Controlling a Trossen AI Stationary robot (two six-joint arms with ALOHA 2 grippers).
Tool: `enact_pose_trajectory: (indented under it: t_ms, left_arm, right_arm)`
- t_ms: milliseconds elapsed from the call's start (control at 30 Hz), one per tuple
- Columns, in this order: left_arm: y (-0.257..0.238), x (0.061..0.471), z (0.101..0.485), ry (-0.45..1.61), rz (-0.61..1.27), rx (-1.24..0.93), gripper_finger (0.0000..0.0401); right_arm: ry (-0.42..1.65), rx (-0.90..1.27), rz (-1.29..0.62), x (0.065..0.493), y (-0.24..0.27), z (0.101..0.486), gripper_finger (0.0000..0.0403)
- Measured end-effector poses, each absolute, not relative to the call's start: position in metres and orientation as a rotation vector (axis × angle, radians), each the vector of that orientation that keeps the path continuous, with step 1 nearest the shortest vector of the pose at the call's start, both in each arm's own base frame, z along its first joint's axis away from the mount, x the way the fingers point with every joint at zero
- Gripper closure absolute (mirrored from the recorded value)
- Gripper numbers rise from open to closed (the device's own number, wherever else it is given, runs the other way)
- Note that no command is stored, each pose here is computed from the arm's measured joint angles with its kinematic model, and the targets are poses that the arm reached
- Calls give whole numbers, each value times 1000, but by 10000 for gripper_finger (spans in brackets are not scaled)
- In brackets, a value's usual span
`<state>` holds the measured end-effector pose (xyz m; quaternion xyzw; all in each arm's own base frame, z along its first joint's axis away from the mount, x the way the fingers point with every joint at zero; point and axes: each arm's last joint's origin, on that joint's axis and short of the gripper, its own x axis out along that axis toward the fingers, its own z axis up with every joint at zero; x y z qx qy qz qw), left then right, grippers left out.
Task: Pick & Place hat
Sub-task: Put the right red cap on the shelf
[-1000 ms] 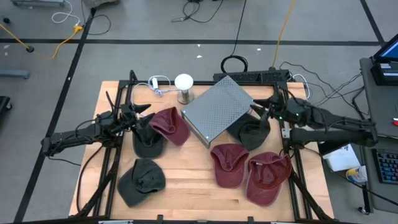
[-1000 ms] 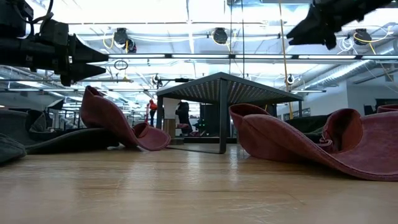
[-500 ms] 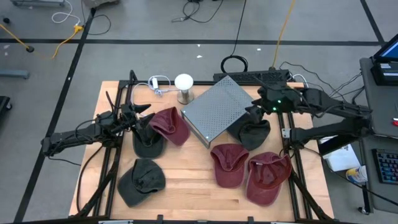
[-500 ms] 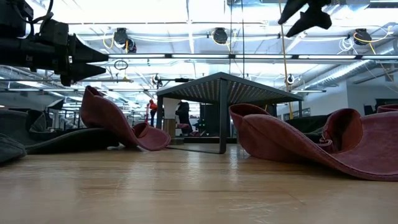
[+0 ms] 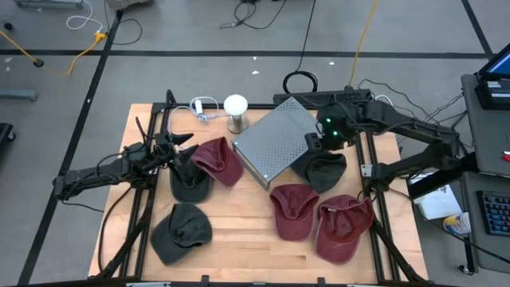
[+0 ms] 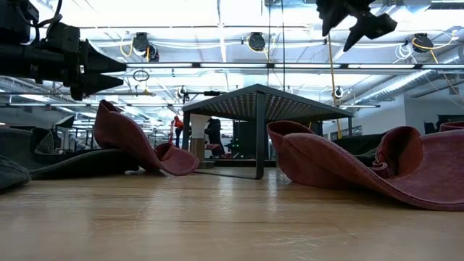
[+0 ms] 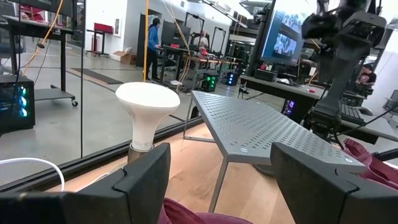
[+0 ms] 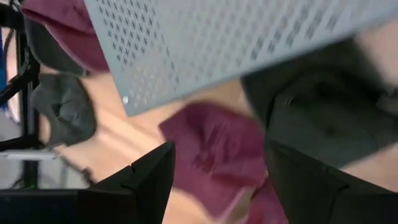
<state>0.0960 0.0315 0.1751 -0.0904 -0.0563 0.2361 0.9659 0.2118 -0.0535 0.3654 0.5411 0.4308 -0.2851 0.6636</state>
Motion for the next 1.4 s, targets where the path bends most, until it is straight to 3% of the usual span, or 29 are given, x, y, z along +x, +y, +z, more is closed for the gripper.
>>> enact_pose_trajectory:
  t_ms: [267,533,967,1400]
  left_arm:
    - [32,96,175,-114,478,-183,121]
    - [32,96,175,-115,478,-183,121]
    - [32,96,175,-115,478,-183,121]
    - [32,96,175,-114,478,-183,121]
  right_arm:
    - [1063,1417,-707,217,-60,355,161]
    - [1112,1455,-888,211,-47,351,161]
    - [1087,1537,-1051,213,47,351,161]
    - [1202,1510,-1010,181,124,351,161]
